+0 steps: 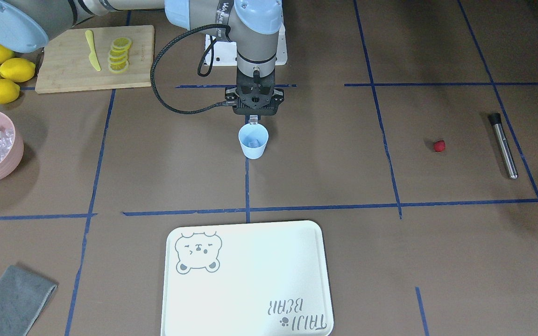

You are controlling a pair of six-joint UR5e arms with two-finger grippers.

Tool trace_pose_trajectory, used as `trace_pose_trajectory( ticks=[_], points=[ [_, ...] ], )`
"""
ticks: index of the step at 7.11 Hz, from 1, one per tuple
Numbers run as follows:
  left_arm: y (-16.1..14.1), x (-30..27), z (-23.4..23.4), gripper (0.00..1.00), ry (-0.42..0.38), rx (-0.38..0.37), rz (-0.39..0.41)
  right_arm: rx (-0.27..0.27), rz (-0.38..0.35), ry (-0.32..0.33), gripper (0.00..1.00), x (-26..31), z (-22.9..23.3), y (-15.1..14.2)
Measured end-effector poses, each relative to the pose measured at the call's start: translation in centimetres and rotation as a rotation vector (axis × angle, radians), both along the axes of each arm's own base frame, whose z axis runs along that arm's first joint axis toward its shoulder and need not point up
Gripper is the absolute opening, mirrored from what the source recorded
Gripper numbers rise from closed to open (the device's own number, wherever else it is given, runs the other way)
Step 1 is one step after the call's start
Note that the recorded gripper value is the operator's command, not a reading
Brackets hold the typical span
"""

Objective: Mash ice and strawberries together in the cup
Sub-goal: 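Lower over the cup and open the right gripper to drop the cube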

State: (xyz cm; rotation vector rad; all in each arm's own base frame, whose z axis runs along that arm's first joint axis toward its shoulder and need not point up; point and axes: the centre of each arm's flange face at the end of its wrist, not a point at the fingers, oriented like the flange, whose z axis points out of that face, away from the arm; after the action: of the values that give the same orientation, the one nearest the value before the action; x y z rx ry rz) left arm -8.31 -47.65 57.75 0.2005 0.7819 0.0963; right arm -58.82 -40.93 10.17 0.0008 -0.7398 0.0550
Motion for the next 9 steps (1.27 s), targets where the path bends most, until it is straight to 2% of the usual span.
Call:
trace_pose_trajectory(
  ticks=[4, 5, 6, 7, 9],
  points=[
    [-0.04, 0.02, 0.00, 1.00, 0.000, 0.001, 0.001, 0.021, 0.006, 0.013, 0.02, -0.85, 0.64, -0.68],
    [-0.07, 0.04, 0.00, 1.00, -0.001, 0.001, 0.001, 0.021, 0.006, 0.014, 0.11, -0.87, 0.69, -0.74],
    [-0.12, 0.05, -0.05, 1.00, -0.001, 0.002, 0.001, 0.021, 0.006, 0.014, 0.64, -0.86, 0.70, -0.77],
    [-0.20, 0.05, -0.10, 1.00, -0.002, 0.003, 0.001, 0.023, 0.007, 0.011, 0.99, -0.85, 0.68, -0.84],
    [-0.39, 0.04, -0.26, 1.00, -0.002, 0.006, 0.001, 0.029, 0.008, 0.000, 0.99, -0.81, 0.59, -0.89]
  ],
)
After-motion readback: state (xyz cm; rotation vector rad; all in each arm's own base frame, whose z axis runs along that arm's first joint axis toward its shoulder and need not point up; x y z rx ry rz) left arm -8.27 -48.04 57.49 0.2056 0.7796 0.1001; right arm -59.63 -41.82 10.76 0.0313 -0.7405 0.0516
